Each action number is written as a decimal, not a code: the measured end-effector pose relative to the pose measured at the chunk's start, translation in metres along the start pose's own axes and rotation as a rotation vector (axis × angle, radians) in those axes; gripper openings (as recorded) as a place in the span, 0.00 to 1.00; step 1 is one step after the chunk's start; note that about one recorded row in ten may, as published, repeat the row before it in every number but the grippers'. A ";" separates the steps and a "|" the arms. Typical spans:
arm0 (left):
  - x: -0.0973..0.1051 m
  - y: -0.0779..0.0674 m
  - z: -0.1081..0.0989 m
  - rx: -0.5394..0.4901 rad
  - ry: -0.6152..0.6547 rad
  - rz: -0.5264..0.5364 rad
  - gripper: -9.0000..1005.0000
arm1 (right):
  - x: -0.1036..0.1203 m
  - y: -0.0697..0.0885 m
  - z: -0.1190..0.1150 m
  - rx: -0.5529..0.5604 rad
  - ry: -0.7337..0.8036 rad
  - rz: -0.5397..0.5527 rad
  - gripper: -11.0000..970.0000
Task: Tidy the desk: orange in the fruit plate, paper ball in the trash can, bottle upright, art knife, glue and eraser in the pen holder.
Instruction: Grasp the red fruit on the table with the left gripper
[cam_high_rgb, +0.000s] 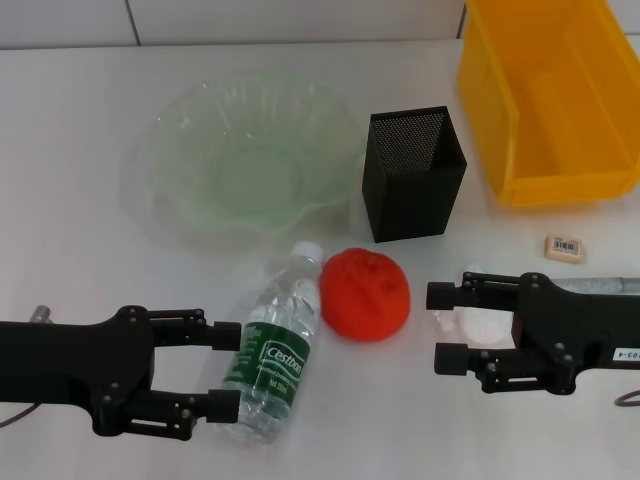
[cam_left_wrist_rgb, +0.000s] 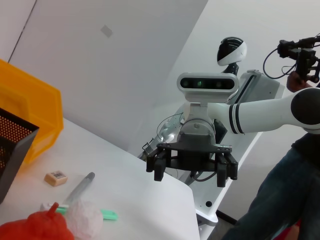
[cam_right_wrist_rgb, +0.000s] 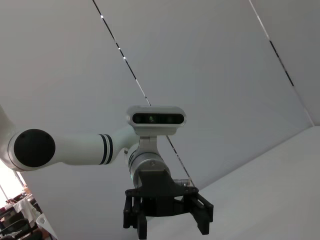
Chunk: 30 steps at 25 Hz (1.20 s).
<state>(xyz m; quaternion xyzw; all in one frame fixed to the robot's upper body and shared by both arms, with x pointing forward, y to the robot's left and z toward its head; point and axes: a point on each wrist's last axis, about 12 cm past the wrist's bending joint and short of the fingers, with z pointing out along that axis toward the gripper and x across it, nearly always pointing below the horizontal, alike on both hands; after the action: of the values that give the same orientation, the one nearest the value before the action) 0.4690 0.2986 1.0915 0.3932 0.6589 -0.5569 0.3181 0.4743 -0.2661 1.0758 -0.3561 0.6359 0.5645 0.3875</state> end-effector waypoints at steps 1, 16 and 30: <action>0.000 0.000 0.000 0.000 0.000 0.001 0.79 | 0.000 0.000 0.000 0.000 0.000 0.000 0.80; 0.000 0.000 0.000 -0.002 0.001 0.001 0.78 | 0.000 0.000 0.000 -0.001 0.004 0.001 0.79; 0.000 0.001 0.001 -0.004 -0.001 -0.001 0.76 | 0.002 -0.001 0.000 0.007 0.011 0.004 0.79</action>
<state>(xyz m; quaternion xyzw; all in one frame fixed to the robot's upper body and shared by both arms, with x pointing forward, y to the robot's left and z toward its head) 0.4701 0.2979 1.0910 0.3920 0.6600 -0.5560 0.3186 0.4743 -0.2660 1.0740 -0.3566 0.6408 0.5608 0.3842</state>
